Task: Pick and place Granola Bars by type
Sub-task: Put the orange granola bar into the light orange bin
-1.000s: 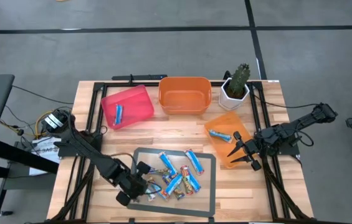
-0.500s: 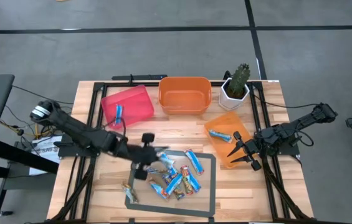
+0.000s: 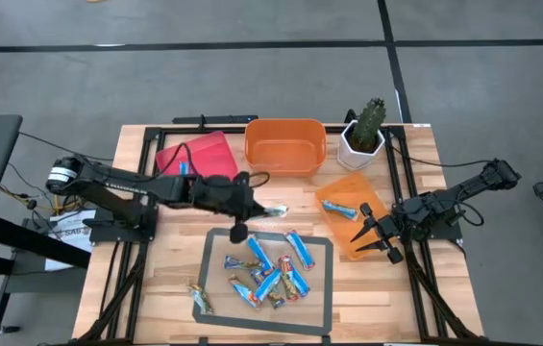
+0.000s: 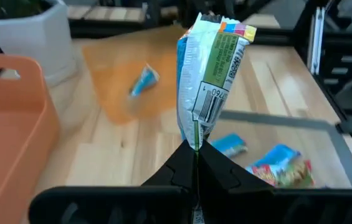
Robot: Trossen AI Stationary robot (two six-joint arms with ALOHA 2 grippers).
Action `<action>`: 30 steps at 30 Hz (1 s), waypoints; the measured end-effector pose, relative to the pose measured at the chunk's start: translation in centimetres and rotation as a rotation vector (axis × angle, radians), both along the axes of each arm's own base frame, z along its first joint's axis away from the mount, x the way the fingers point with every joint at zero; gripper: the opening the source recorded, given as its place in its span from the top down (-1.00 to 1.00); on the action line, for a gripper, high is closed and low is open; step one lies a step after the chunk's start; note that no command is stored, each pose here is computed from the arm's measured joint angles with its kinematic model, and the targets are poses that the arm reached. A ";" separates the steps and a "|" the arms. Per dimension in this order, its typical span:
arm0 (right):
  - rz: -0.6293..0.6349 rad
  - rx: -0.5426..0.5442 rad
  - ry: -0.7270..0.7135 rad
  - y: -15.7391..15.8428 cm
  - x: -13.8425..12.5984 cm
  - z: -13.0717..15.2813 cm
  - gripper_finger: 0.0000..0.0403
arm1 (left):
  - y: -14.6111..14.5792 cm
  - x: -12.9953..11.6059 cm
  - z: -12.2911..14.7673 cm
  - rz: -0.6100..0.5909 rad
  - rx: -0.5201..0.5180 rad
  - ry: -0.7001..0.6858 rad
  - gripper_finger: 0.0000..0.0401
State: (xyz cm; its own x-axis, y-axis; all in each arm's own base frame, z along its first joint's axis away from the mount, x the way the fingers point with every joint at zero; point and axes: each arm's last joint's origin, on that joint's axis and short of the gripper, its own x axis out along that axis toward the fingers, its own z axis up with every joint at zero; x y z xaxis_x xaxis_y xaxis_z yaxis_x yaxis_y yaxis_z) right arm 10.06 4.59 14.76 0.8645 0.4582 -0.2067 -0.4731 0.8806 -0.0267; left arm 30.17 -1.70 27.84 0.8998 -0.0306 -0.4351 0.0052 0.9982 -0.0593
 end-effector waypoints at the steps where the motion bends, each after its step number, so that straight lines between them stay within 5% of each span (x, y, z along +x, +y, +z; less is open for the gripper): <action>1: 0.000 0.000 0.000 0.0 0.0 0.0 0.39 | 0.5 0.1 0.2 0.003 0.000 -0.018 1.00; 15: 0.001 0.003 -0.014 0.0 0.0 0.2 0.39 | 4.8 1.0 1.1 -0.004 -0.014 -0.182 1.00; 24: -0.023 -0.100 -0.086 -0.2 0.1 0.4 0.39 | 5.2 1.9 0.7 -0.018 -0.029 -0.224 1.00; 30: -0.055 0.076 -0.102 -0.2 0.3 1.4 0.39 | 5.4 2.5 0.8 0.003 -0.045 -0.285 1.00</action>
State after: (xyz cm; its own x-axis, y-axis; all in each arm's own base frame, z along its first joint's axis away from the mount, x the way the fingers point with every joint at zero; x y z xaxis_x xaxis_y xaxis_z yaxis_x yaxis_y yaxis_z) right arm 10.34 4.35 16.12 0.9034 0.4206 -0.0833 -0.4224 0.9064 -0.0044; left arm 32.68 3.70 28.62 0.9858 -0.0411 -0.1627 0.0250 0.9947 -0.1001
